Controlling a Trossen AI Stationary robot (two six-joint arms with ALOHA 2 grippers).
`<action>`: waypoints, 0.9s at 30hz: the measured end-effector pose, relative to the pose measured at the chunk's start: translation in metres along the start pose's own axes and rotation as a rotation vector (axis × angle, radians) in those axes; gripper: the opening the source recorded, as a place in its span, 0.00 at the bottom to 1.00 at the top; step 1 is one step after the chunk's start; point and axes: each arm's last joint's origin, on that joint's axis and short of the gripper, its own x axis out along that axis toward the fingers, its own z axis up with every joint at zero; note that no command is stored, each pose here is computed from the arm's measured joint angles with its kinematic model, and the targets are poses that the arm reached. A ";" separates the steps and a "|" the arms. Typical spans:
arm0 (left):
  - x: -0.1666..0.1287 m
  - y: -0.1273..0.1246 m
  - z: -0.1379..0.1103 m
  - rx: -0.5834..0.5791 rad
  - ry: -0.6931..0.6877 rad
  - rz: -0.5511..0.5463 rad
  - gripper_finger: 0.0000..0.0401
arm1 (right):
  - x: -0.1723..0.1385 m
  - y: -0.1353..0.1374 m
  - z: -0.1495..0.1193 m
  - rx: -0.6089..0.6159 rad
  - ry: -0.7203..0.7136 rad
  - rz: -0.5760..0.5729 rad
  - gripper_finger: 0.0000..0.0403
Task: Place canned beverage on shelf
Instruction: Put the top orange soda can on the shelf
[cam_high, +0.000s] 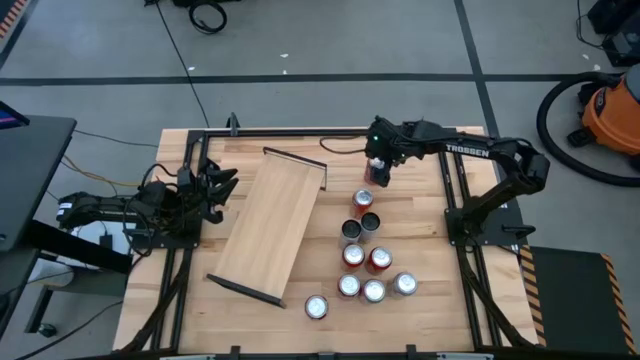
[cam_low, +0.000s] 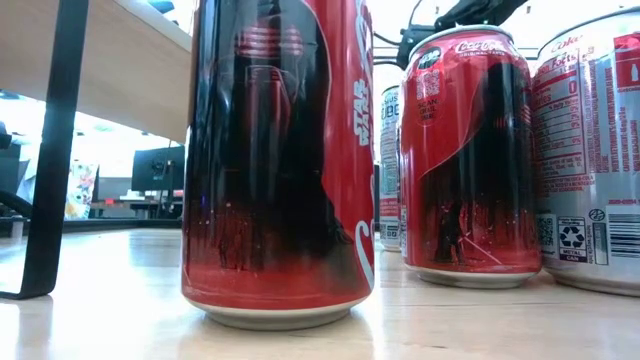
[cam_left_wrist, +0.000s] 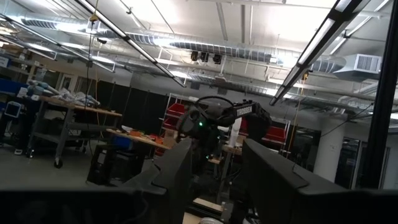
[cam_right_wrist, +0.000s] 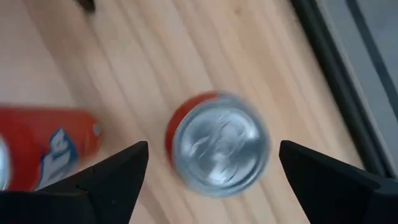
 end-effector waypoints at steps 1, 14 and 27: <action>0.000 0.000 0.000 0.000 0.000 0.000 0.38 | 0.001 0.001 -0.002 -0.013 0.012 -0.012 0.93; 0.000 0.000 0.000 -0.003 0.001 0.000 0.38 | 0.002 0.007 -0.017 -0.115 0.149 0.148 0.92; 0.000 0.000 -0.001 0.000 0.010 0.001 0.38 | -0.005 0.019 -0.024 -0.206 0.202 0.151 0.92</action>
